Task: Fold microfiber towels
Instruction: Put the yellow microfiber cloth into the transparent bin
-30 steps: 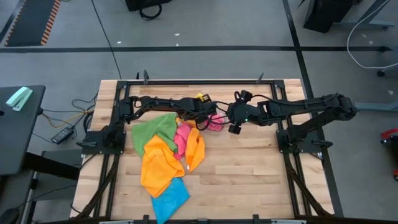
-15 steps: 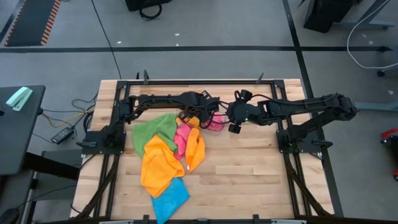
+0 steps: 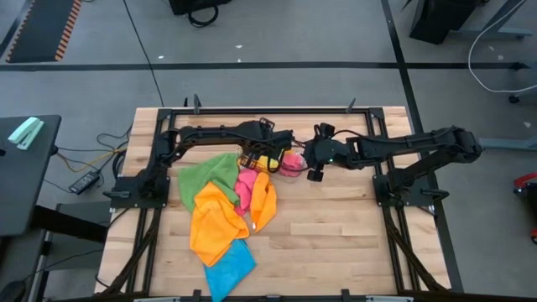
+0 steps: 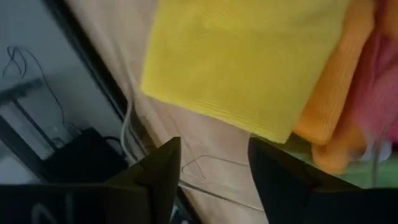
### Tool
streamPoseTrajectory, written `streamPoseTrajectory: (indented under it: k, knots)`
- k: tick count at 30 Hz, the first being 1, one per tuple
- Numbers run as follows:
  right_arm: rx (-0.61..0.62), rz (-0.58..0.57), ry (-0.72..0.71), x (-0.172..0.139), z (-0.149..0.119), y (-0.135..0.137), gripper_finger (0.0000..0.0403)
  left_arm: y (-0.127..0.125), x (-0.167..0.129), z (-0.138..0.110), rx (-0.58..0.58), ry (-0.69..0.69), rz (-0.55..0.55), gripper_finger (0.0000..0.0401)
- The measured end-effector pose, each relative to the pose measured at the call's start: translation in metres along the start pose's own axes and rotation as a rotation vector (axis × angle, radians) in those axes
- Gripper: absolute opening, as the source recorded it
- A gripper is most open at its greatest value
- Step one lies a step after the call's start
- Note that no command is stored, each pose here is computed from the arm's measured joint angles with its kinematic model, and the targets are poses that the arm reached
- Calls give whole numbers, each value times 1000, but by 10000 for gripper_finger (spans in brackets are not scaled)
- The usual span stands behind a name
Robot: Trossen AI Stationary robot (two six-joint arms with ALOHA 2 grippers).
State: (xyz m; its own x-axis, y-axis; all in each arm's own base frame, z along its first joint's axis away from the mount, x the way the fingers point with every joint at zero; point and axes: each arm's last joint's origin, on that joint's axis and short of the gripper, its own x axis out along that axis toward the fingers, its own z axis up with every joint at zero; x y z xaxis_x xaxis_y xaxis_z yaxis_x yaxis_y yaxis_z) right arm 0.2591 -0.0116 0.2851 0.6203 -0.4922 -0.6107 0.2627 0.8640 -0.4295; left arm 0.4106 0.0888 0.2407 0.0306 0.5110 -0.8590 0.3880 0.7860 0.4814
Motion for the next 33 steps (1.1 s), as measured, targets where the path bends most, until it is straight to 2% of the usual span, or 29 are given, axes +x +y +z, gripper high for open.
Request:
streamPoseTrajectory:
  k: [2,10,18,23,25,30,33]
  knots:
    - [-13,28,-9,7,-5,1,193,2,-6,0,-68,-40,3,180]
    - [-43,-3,73,8,-17,-3,193,-6,-17,15,-233,-252,-142,138]
    - [-43,-65,86,-18,-26,-19,193,-15,-22,42,-458,-421,-115,128]
    - [-22,-80,47,-30,-26,-25,193,-8,-22,52,-597,-511,-83,162]
    - [-18,-82,42,-32,-29,-26,193,-6,-15,55,-633,-505,-74,183]
    - [-13,-82,45,-31,-42,-24,193,-7,-3,61,-646,-497,-57,236]
    - [-4,-80,49,-29,-51,-21,193,-11,4,67,-638,-475,-25,254]
